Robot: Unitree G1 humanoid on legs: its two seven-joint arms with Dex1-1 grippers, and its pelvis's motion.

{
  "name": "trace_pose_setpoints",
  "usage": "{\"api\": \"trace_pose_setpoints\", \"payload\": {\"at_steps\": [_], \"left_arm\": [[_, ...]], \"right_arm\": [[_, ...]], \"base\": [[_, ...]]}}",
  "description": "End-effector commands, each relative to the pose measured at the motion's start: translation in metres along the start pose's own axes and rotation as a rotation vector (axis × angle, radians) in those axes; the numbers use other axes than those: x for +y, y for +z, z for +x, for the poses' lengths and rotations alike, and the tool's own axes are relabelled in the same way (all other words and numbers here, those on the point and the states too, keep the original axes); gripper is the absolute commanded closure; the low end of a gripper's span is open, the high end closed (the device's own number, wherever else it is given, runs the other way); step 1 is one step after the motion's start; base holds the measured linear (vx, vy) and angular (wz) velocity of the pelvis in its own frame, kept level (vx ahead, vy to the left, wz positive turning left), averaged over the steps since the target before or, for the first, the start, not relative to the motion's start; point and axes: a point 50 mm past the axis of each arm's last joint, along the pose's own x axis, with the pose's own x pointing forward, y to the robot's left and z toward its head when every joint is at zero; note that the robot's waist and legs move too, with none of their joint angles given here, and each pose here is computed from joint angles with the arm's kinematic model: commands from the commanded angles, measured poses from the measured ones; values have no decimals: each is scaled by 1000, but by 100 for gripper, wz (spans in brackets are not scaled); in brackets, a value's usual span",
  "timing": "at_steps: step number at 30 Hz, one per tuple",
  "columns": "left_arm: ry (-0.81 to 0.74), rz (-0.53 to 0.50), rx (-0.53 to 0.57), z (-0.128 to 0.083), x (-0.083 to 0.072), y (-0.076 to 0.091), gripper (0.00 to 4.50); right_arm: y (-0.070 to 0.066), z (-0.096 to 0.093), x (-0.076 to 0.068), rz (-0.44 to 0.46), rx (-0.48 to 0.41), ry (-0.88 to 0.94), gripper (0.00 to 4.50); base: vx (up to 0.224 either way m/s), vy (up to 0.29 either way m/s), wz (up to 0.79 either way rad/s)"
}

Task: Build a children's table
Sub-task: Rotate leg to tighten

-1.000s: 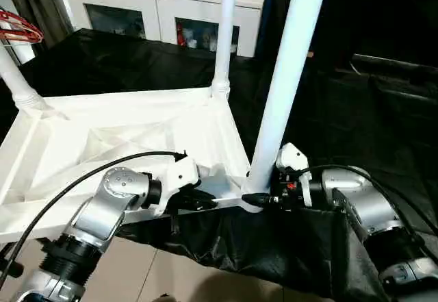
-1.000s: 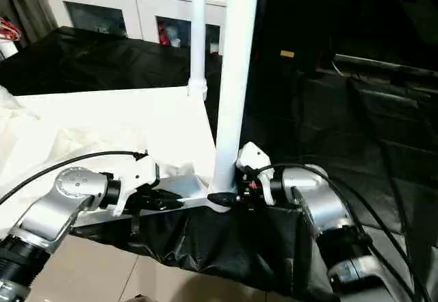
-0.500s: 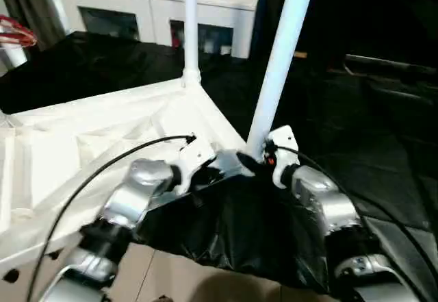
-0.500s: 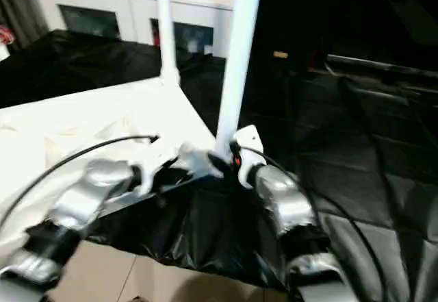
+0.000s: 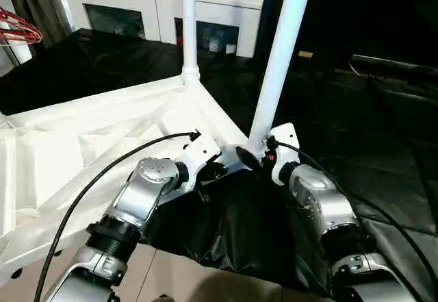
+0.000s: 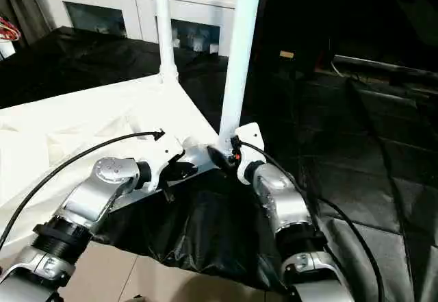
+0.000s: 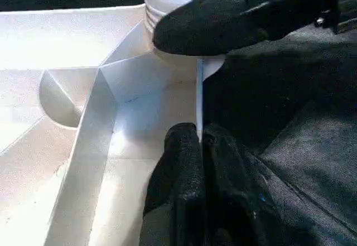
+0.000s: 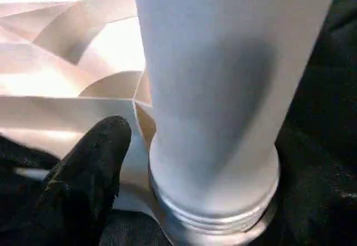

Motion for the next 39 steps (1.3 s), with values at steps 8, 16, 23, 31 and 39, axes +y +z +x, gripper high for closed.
{"api": "trace_pose_setpoints", "payload": {"at_steps": [8, 16, 23, 31, 39], "left_arm": [[-191, 113, -161, -16, -14, 25, 450], [-317, 118, -124, -30, -22, 14, 450], [-350, 108, -101, -37, -24, 8, 450], [-347, 104, -98, -38, -23, 7, 450], [-102, 78, -83, -20, 0, 10, 450]], "right_arm": [[11, -20, -4, -126, 46, 313, 20], [8, -37, -6, -176, 127, 484, 20], [5, -37, -8, -190, 147, 478, 53], [2, -36, 0, -164, 124, 515, 115], [-13, -9, 3, -51, 60, 165, 179]], "base": [[0, 0, 0], [0, 0, 0], [0, 0, 0], [0, 0, 0], [0, 0, 0]]}}
